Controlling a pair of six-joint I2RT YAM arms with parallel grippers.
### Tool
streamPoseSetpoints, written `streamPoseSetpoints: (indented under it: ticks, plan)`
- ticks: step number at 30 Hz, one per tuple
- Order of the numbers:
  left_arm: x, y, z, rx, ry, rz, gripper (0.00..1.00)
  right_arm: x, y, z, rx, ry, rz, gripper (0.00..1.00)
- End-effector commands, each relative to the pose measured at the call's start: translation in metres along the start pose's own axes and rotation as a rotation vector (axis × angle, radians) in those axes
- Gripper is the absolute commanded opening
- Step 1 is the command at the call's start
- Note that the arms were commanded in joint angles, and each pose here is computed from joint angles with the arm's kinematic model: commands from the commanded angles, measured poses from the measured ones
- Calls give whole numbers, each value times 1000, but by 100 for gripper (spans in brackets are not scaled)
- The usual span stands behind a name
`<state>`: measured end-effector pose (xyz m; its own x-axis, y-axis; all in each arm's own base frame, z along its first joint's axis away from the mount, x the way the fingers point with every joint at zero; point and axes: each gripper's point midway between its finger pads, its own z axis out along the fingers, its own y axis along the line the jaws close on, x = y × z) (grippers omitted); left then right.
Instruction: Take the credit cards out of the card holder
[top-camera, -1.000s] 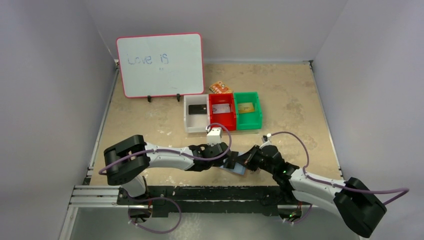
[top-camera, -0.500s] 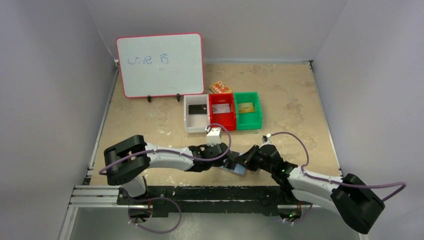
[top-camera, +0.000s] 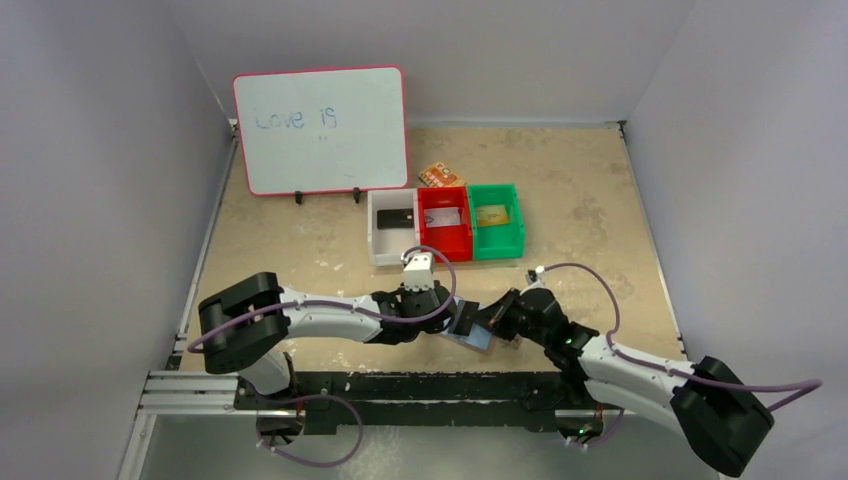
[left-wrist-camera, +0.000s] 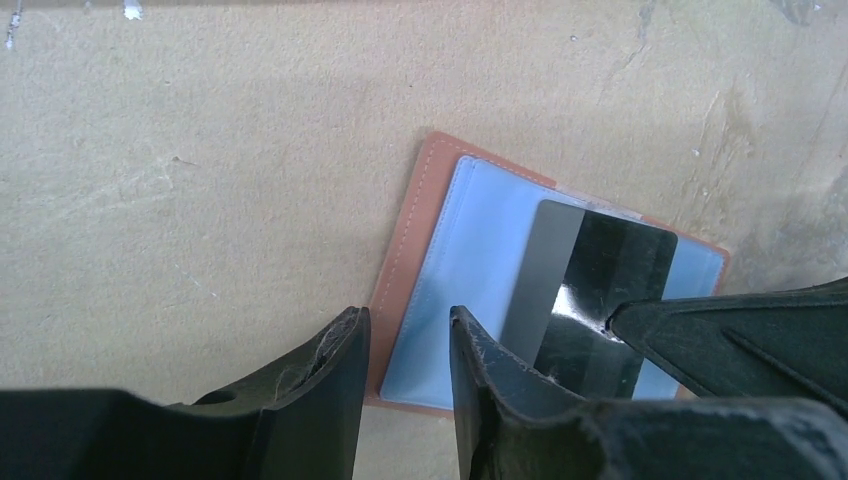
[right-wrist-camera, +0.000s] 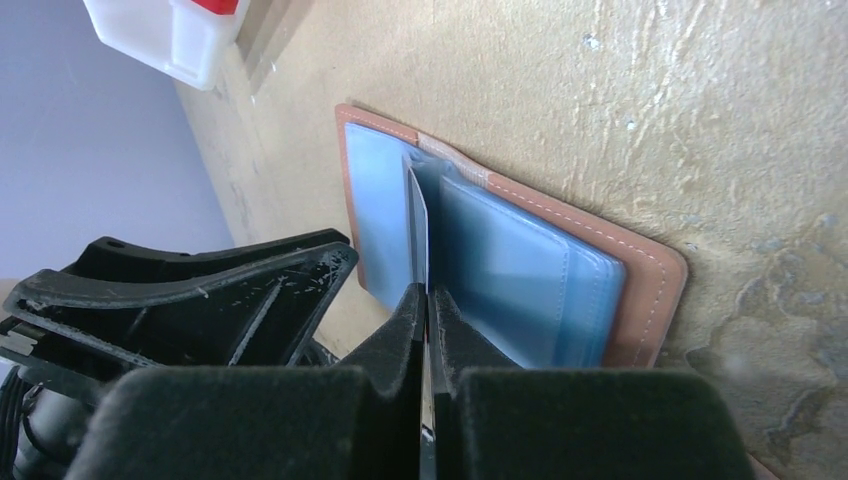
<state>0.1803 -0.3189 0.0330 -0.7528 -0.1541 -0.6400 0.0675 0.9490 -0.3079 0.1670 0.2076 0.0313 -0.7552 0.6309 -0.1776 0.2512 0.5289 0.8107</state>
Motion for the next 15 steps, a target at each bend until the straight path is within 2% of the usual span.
streamPoseSetpoints:
  ticks: [1, 5, 9, 15]
  plan:
    - [-11, 3, -4, -22, -45, -3, 35, -4, -9, 2, 53, -17, -27, 0]
    - [0, -9, 1, 34, 5, 32, 35, -2, -12, 5, 75, 0, -46, 0]
    - [16, -21, 6, 85, 71, 45, 28, 0, -11, 8, 71, 8, -55, 0]
    - [26, -18, 8, 91, 104, 35, 25, 1, -11, 11, 73, 21, -61, 0]
